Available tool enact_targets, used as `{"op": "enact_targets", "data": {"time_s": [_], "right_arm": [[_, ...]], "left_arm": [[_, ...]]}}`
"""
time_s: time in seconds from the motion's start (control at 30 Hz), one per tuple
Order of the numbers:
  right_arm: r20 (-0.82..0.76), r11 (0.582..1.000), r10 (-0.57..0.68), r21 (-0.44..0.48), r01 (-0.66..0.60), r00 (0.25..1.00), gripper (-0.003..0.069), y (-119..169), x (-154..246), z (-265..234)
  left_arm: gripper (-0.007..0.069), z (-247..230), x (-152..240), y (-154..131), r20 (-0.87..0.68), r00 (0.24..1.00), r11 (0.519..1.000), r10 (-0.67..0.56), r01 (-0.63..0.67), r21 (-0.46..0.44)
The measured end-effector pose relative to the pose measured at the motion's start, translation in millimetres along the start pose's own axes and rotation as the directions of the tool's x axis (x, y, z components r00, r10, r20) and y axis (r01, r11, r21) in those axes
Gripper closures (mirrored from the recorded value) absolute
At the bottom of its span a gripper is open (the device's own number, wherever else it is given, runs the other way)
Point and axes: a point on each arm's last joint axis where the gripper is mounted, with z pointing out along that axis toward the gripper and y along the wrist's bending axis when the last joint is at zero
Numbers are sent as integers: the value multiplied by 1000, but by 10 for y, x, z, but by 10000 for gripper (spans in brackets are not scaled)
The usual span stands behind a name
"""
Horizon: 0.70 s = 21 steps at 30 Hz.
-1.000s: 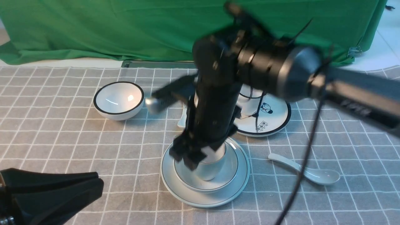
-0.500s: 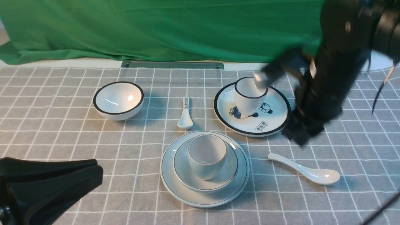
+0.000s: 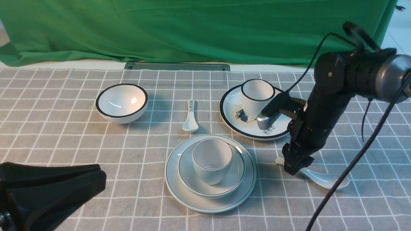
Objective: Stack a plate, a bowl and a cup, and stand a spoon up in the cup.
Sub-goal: Use the right arm to grab a blue soup spoon
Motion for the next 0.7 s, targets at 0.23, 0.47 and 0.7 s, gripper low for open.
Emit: {"op": "enact_targets", "data": {"time_s": [0.23, 0.47, 0.7], "right_arm": [[-7, 1000, 0, 0, 0, 1000, 246, -46, -8, 147], [-15, 1000, -3, 4, 3, 1000, 410, -61, -6, 161], [-98, 992, 103, -61, -109, 990, 488, 58, 80, 32]], "left_arm": [[616, 0, 0, 0, 0, 1000, 1000, 0, 0, 0], [616, 0, 0, 0, 0, 1000, 1000, 0, 0, 0], [616, -1, 31, -6, -35, 999, 1000, -1, 1, 7]]}}
